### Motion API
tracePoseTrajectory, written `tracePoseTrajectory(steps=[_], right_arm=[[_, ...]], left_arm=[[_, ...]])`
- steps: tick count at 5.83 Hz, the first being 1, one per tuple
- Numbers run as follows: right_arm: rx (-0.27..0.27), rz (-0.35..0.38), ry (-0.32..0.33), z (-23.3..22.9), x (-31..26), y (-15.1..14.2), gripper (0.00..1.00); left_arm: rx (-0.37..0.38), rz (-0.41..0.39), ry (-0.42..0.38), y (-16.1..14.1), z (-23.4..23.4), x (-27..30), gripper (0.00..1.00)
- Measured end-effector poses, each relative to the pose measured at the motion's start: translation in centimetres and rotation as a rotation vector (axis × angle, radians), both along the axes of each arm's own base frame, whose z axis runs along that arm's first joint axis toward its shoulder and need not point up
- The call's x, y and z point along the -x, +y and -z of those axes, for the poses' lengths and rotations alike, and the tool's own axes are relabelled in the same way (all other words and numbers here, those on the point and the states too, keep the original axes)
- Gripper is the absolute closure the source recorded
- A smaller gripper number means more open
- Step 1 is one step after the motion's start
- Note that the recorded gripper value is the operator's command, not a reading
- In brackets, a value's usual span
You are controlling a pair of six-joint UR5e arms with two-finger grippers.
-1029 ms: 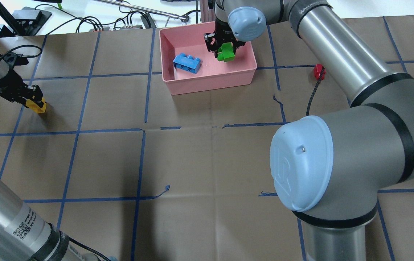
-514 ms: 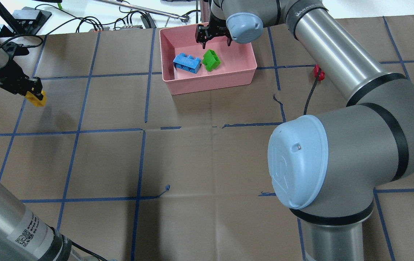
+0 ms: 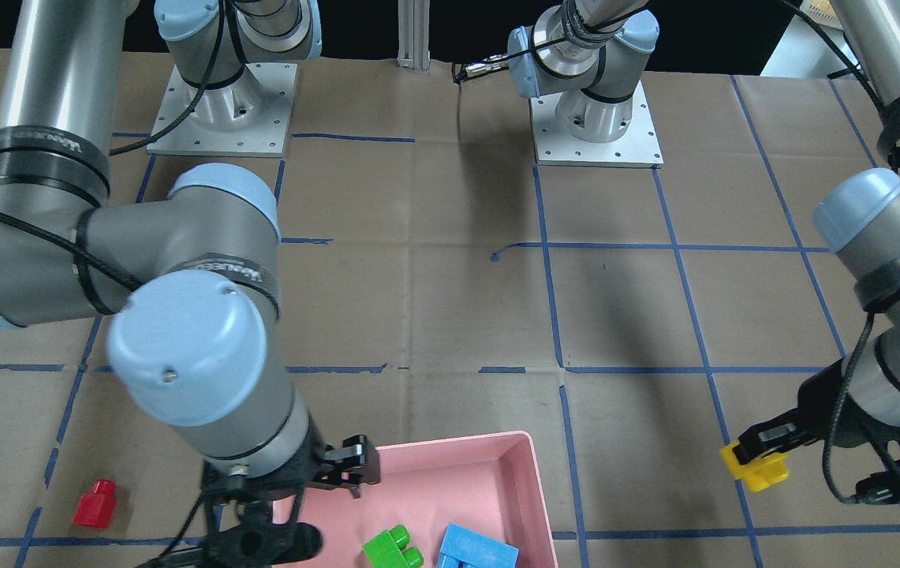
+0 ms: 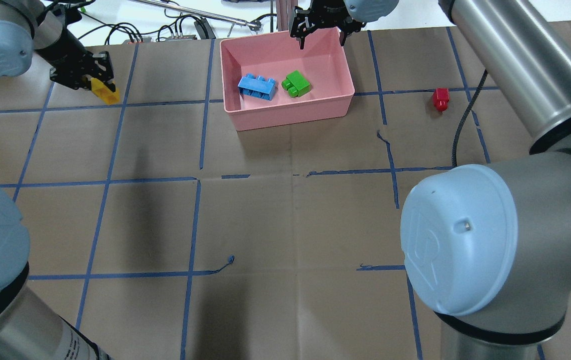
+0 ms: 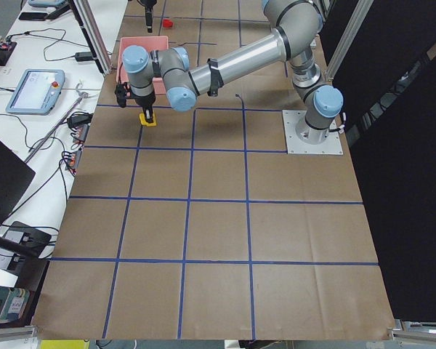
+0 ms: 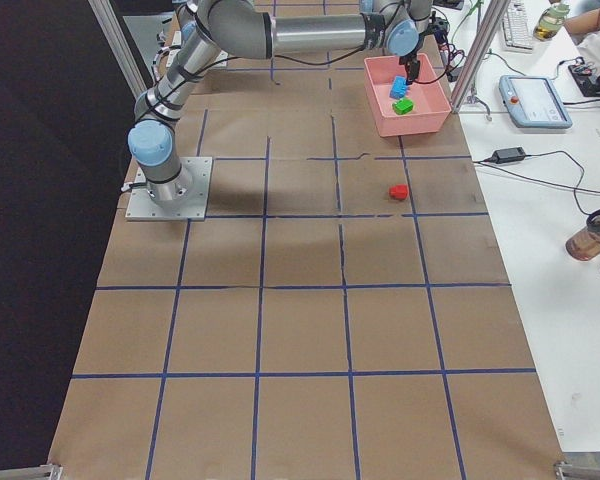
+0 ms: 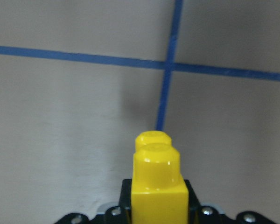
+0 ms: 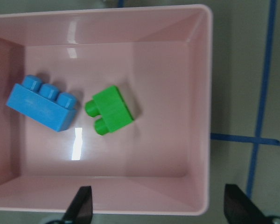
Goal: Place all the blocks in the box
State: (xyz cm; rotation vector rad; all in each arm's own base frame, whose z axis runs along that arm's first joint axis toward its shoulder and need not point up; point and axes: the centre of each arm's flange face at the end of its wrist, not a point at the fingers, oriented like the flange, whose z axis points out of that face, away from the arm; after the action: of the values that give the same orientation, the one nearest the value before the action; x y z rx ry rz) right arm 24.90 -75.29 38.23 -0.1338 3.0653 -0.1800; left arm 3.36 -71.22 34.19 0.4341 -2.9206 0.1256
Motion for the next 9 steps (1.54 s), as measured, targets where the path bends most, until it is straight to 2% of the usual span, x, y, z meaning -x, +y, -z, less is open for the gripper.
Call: tracePoseTrajectory(steps=[1, 2, 3, 4, 5, 6, 8, 9], right_arm=[[-0.032, 0.053, 0.017, -0.3, 5.7, -1.0, 0.00], [-0.072, 0.087, 0.029, 0.4, 11.5, -1.8, 0.01], [-0.123, 0.104, 0.034, 2.1, 16.7, -2.2, 0.01], [-0.183, 0.136, 0.028, 5.2, 21.1, -2.2, 0.01], [-0.233, 0.171, 0.019, 9.5, 24.1, -2.1, 0.00], [-0.259, 0.189, 0.021, 13.1, 25.4, -2.1, 0.00], [-0.314, 0.253, 0.026, 18.0, 26.5, -0.8, 0.03], [-0.308, 0.272, 0.027, 18.8, 27.1, -0.6, 0.28]], left_arm=[[0.031, -0.040, 0.070, -0.8, -1.4, 5.9, 1.00], [0.085, -0.042, 0.095, -1.5, -1.9, 11.4, 1.00], [0.142, -0.038, 0.110, -2.2, -0.7, 16.1, 0.61], [0.172, -0.005, 0.115, -2.7, 2.1, 21.0, 0.01], [0.177, 0.024, 0.089, -2.6, 4.4, 24.2, 0.01], [0.165, 0.031, 0.051, -2.3, 4.7, 25.0, 0.01], [0.120, 0.033, 0.013, 0.0, 0.4, 24.6, 0.01], [0.087, 0.029, -0.003, 1.8, -2.9, 23.7, 0.01]])
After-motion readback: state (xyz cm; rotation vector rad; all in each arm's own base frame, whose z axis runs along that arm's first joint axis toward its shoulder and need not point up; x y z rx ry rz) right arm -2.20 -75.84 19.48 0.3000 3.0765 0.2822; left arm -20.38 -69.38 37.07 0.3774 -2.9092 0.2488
